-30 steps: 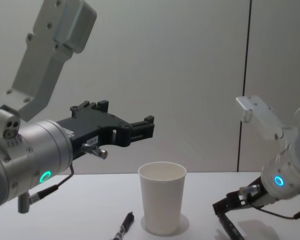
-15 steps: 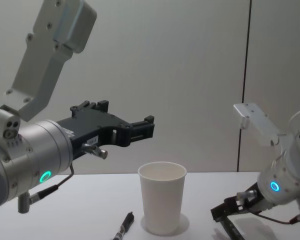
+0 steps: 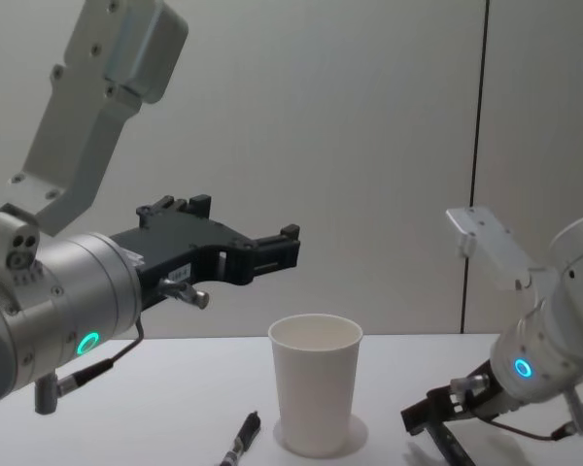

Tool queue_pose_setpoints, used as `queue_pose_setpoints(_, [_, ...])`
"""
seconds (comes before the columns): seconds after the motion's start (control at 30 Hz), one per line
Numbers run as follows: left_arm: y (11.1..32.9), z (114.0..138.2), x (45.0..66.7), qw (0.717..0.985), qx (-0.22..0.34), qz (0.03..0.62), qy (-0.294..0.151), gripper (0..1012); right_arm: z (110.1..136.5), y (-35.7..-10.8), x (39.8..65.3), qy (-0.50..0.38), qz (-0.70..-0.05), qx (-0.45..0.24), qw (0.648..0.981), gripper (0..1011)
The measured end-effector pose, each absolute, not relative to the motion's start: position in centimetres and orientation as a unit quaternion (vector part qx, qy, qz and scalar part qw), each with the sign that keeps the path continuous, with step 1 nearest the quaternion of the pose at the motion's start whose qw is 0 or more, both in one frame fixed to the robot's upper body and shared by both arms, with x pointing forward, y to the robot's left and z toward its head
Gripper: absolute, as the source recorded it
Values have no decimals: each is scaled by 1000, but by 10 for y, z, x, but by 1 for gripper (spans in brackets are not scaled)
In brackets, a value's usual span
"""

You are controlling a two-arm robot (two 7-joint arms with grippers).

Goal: Place the pen into the pen holder.

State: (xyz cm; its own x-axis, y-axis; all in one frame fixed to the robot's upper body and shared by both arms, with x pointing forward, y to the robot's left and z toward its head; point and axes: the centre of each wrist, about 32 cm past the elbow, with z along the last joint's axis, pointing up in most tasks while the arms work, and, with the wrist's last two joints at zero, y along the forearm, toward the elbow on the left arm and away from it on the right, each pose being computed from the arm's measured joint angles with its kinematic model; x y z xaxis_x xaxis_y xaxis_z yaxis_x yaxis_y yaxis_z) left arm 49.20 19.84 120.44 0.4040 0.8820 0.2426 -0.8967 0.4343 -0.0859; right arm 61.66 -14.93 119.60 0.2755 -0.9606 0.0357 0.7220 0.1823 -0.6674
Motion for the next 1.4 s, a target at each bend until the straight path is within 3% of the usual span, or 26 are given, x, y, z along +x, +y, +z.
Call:
queue_pose_setpoints(0.13, [198,1204,492,837,29,531,-126,1002,1194,-148,618,202,-566,-296,742,1002])
queue_pose_setpoints(0.43, [198,1204,492,837,29,531,-126,1002,1191,-147,621,204,-565,-297,743,823])
queue_pose_setpoints(1.03, [198,1204,492,837,29,531,-126,1002,1186,-145,627,212,-563,-301,740,205])
queue_pose_setpoints(1.4, [198,1204,492,837,29,531,-126,1002,1186,-145,629,217,-563,-299,739,165])
